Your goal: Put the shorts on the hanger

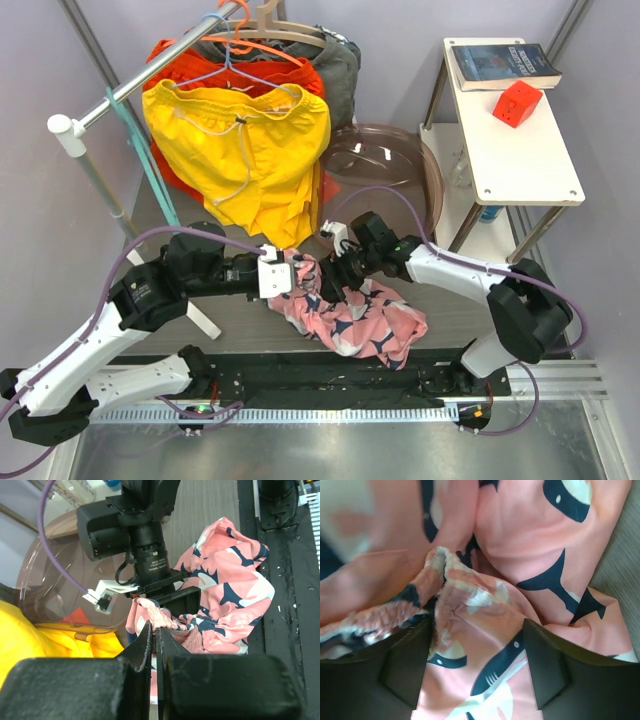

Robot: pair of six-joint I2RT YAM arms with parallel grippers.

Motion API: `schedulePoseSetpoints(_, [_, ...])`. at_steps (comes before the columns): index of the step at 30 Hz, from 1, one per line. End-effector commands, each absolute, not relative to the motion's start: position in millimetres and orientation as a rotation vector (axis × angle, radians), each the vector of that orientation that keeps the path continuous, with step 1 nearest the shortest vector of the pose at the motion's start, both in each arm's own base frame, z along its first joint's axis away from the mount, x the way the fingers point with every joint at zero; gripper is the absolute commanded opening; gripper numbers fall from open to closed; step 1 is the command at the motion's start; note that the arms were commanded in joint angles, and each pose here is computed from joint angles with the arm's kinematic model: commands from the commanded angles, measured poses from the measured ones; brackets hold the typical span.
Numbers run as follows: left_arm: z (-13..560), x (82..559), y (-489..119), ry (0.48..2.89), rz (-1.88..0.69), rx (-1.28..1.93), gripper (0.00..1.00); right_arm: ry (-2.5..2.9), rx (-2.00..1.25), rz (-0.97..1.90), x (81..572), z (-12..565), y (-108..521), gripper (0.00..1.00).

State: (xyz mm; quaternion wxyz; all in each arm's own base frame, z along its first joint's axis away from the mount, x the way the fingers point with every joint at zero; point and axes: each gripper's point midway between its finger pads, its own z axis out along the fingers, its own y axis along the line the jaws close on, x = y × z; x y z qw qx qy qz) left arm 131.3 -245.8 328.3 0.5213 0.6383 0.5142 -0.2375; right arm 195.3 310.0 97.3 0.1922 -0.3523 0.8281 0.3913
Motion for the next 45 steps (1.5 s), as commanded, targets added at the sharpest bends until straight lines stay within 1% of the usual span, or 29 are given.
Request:
schedulePoseSetpoints(1, [368, 139, -246, 1.155, -0.535, 1.426, 0.0, 2.287, -1.001, 1.072, 209, 91, 321, 0.69])
schedulePoseSetpoints(2, [369, 140, -244, 1.156, -0.525, 1.417, 0.0, 2.301, -0.995, 1.049, 213, 88, 320, 0.64])
schedulePoseSetpoints(3, [372, 142, -242, 1.159, -0.51, 1.404, 0.0, 2.31, -0.989, 1.025, 217, 90, 318, 0.53])
schedulePoseSetpoints(5, [372, 147, -234, 1.184, -0.456, 1.391, 0.0, 2.307, -0.976, 0.968, 225, 97, 311, 0.45])
schedulePoseSetpoints(6, [376, 149, -229, 1.195, -0.436, 1.377, 0.0, 2.324, -0.964, 0.935, 231, 100, 301, 0.38])
schedulePoseSetpoints(8, [375, 157, -216, 1.282, -0.374, 1.345, 0.0, 2.319, -0.915, 0.902, 240, 115, 286, 0.36])
schedulePoseSetpoints(9, [384, 160, -213, 1.3, -0.36, 1.312, 0.0, 2.339, -0.871, 0.88, 247, 117, 271, 0.31])
schedulePoseSetpoints(11, [386, 167, -202, 1.353, -0.307, 1.273, 0.0, 2.314, -0.826, 0.851, 256, 132, 254, 0.28])
schedulePoseSetpoints(14, [401, 172, -190, 1.348, -0.25, 1.218, 0.0, 2.308, -0.768, 0.768, 268, 149, 223, 0.23])
schedulePoseSetpoints(15, [405, 174, -188, 1.34, -0.229, 1.207, 0.0, 2.319, -0.733, 0.737, 272, 153, 211, 0.18])
schedulePoseSetpoints(17, [413, 181, -180, 1.35, -0.182, 1.16, 0.0, 2.306, -0.704, 0.698, 276, 163, 199, 0.13])
schedulePoseSetpoints(18, [415, 184, -178, 1.361, -0.161, 1.144, 0.0, 2.283, -0.69, 0.683, 277, 177, 193, 0.06])
schedulePoseSetpoints(19, [416, 190, -177, 1.379, -0.142, 1.124, 0.0, 2.265, -0.673, 0.658, 280, 186, 186, 0.02])
schedulePoseSetpoints(23, [429, 210, -167, 1.417, -0.039, 1.001, 0.0, 2.159, -0.581, 0.566, 292, 242, 157, 0.01])
schedulePoseSetpoints(24, [432, 218, -159, 1.442, 0.011, 0.945, 0.0, 2.103, -0.567, 0.539, 295, 267, 152, 0.01])
schedulePoseSetpoints(28, [439, 233, -150, 1.56, 0.081, 0.818, 0.0, 1.908, -0.578, 0.486, 282, 342, 142, 0.01])
schedulePoseSetpoints(32, [452, 229, -152, 1.592, -0.004, 0.741, 0.0, 1.782, -0.605, 0.452, 261, 396, 135, 0.01])
schedulePoseSetpoints(33, [465, 225, -151, 1.573, -0.041, 0.713, 0.0, 1.75, -0.619, 0.436, 253, 412, 132, 0.01])
schedulePoseSetpoints(36, [476, 206, -147, 1.592, -0.148, 0.706, 0.01, 1.681, -0.657, 0.391, 227, 444, 122, 0.01])
schedulePoseSetpoints(37, [490, 198, -141, 1.568, -0.191, 0.683, 0.0, 1.664, -0.671, 0.39, 219, 451, 121, 0.01])
schedulePoseSetpoints(40, [488, 170, -136, 1.557, -0.303, 0.748, 0.0, 1.61, -0.752, 0.408, 184, 465, 120, 0.01])
schedulePoseSetpoints(42, [467, 153, -142, 1.59, -0.373, 0.853, 0.0, 1.615, -0.761, 0.415, 169, 461, 117, 0.01])
schedulePoseSetpoints(45, [437, 140, -156, 1.644, -0.454, 0.949, 0.0, 1.667, -0.738, 0.406, 173, 445, 114, 0.01])
